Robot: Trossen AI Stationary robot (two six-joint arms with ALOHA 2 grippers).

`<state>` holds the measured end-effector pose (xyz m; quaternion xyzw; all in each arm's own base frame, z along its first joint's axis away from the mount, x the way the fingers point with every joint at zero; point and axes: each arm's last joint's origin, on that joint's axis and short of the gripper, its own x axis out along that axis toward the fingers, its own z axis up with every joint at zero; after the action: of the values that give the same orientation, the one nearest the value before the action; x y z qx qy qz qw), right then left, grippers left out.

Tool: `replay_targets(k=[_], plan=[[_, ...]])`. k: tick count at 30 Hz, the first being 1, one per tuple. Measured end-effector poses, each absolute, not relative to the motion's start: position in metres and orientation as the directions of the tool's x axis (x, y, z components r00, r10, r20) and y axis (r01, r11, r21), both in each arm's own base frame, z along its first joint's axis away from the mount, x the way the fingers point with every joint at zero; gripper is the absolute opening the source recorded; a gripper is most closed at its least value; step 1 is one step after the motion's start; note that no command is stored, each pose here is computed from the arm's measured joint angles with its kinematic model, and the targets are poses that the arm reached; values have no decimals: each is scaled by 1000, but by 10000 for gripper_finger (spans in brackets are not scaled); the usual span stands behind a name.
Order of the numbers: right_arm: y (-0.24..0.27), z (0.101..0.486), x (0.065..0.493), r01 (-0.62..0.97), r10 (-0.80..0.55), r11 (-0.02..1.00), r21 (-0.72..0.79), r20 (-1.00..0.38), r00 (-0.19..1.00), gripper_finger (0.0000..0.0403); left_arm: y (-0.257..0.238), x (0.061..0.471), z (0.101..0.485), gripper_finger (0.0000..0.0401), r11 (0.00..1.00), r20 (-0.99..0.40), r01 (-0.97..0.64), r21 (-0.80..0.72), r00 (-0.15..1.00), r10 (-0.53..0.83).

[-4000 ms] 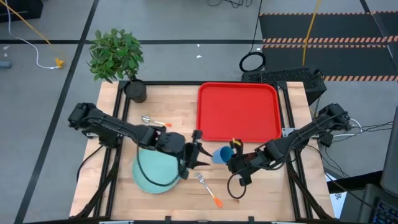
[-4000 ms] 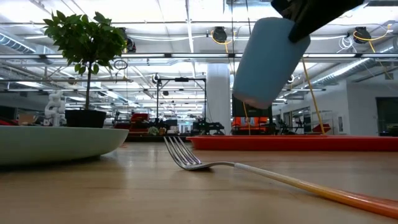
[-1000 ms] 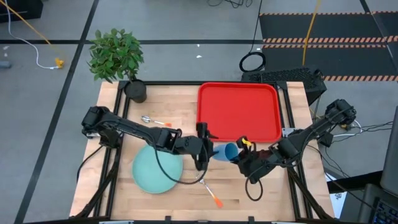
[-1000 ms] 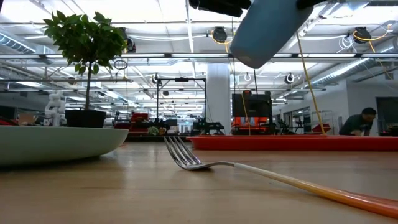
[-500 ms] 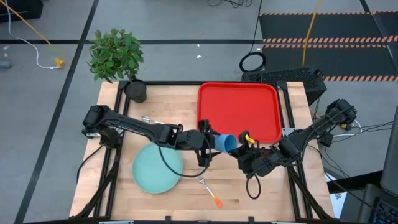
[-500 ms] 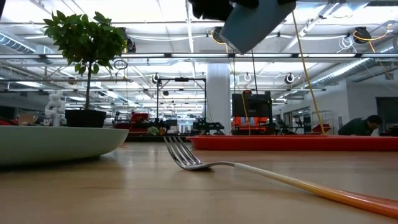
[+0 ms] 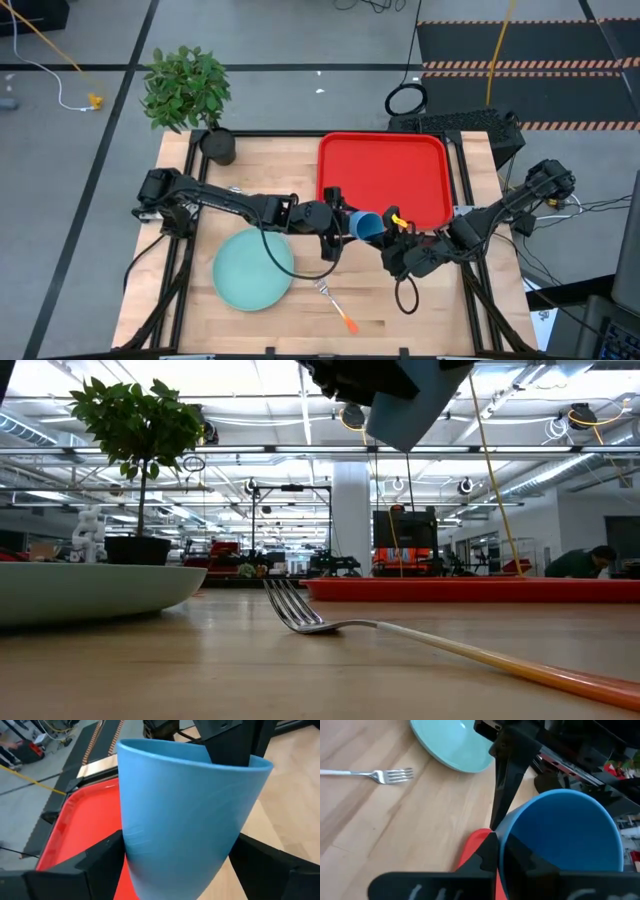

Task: Pick and place plate/cup/fork/spoon on tray
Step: Put the blue cup on the red tray

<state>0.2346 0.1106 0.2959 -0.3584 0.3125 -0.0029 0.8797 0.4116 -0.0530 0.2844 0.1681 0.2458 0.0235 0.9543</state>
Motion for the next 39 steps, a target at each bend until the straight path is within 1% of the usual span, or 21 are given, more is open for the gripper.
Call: replay_targets(k=[2,4,7,9,11,15,16,19,26,29,31,33,37,39], plan=[[107,297,234,-214,-239,742,-635,-549,801,0,-48,413,285,313,940,-456,40,340,881,128],[105,298,234,-209,-244,744,-635,-550,799,0,-44,414,285,320,945,-453,63,321,886,95],[103,300,232,-204,-242,749,-631,-547,802,0,-41,415,287,355,950,-443,71,304,894,75],[102,304,232,-180,-240,757,-628,-524,817,0,-41,417,291,382,954,-398,58,293,915,66],[102,308,231,-172,-234,760,-626,-511,827,0,-41,418,294,391,952,-372,59,301,926,61],[102,312,230,-173,-210,765,-620,-495,843,0,-43,418,295,375,931,-374,164,326,927,-32],[102,312,230,-178,-208,761,-624,-496,843,0,-43,418,294,371,924,-375,175,339,926,-38],[102,312,229,-186,-210,752,-632,-499,841,0,-42,418,294,359,912,-378,181,368,925,-31],[101,311,229,-179,-219,753,-633,-498,839,0,-40,418,294,326,910,-384,182,372,923,-27],[101,311,229,-170,-221,762,-625,-498,839,2,-40,418,294,323,911,-383,178,373,924,-24],[101,311,229,-161,-225,767,-622,-495,839,10,-41,418,294,326,911,-380,165,378,925,-10],[102,313,230,-146,-221,778,-611,-484,846,27,-44,417,295,329,909,-378,161,384,926,-5],[101,316,230,-122,-225,785,-608,-463,858,84,-44,417,296,325,911,-367,144,386,930,8],[100,318,228,-80,-258,787,-611,-444,858,116,-41,418,297,321,913,-363,117,391,931,36]])
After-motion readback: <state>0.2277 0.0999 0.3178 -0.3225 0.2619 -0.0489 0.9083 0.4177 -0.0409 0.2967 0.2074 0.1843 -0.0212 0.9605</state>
